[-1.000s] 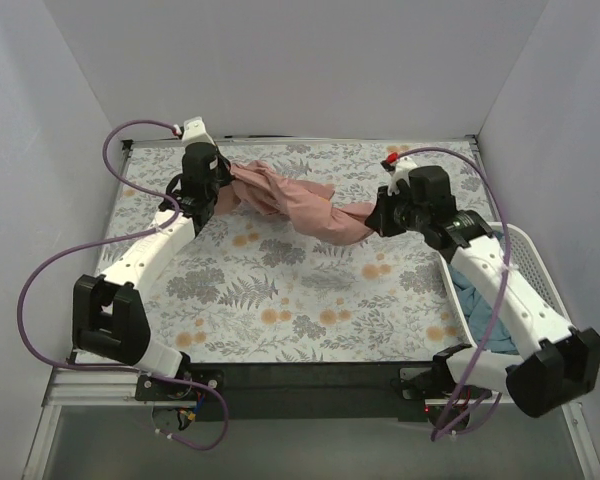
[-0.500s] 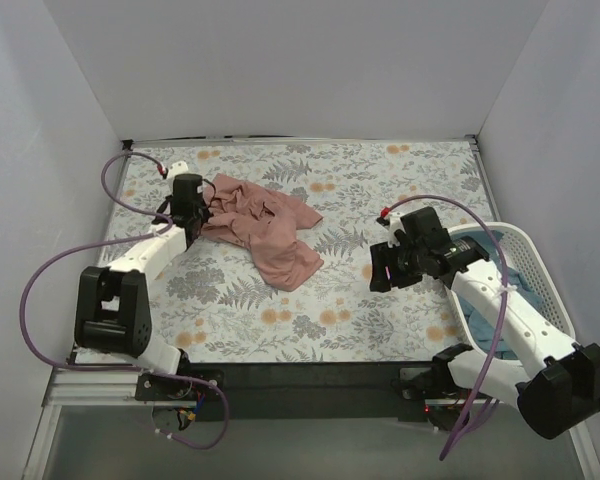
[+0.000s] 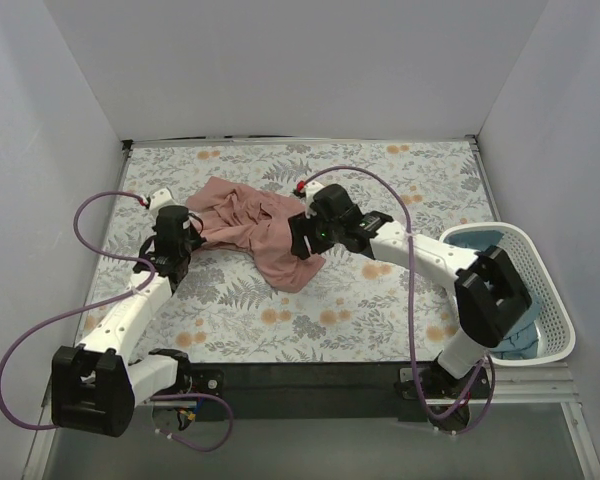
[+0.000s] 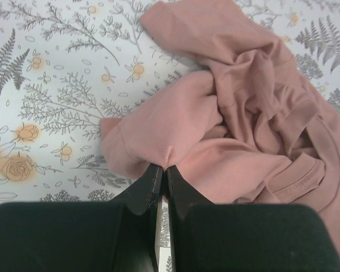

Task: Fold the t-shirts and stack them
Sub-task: Flatten the tshirt out

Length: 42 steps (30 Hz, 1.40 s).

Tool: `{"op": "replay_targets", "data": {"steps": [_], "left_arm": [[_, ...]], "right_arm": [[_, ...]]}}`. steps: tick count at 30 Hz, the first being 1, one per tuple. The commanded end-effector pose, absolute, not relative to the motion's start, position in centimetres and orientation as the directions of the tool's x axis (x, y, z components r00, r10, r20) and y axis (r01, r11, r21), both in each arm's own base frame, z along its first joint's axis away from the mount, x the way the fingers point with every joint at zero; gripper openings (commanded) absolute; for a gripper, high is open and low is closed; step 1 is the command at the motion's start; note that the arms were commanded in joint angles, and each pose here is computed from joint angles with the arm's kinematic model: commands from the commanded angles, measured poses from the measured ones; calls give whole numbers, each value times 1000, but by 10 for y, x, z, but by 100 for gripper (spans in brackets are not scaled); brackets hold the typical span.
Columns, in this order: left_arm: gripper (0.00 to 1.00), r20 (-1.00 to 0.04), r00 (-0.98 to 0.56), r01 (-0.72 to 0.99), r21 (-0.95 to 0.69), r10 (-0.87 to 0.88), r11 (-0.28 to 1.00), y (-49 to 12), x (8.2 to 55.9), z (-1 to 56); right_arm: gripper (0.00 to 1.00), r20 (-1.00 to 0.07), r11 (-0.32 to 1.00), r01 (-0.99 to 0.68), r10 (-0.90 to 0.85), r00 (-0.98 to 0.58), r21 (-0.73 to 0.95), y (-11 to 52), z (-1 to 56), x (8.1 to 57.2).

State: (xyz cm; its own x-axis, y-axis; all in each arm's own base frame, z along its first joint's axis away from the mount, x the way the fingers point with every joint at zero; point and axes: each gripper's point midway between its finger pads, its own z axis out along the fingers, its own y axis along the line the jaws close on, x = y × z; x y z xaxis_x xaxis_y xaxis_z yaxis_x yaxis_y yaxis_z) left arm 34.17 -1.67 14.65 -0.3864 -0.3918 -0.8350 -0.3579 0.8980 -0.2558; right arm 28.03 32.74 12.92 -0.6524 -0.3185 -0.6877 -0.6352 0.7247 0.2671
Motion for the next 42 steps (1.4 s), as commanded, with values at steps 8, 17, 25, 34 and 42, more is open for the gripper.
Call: {"op": "replay_targets", "data": {"steps": [8,17,25,34,42], "left_arm": [[0,-818,-412,-384,-243,-401,891,-14,333,124],[0,-817,-415,-387,-240,-400,891,-14,333,117],[0,-819,-414,-389,-235,-397,891,-13,333,117],[0,-845,-379,-394,-223,-378,892,-10,349,141],[0,-846,-348,-272,-321,-403,907,-43,432,198]], "right_arm": [[62,-807,640,-760,-387,-445,113,437,127,305],[61,-720,649,-758,-492,-490,72,440,58,298],[57,-657,633,-771,-553,-512,68,436,28,281],[1,-727,717,-697,-471,-499,14,408,107,304],[1,-871,828,-549,-184,-456,113,294,254,357]]}}
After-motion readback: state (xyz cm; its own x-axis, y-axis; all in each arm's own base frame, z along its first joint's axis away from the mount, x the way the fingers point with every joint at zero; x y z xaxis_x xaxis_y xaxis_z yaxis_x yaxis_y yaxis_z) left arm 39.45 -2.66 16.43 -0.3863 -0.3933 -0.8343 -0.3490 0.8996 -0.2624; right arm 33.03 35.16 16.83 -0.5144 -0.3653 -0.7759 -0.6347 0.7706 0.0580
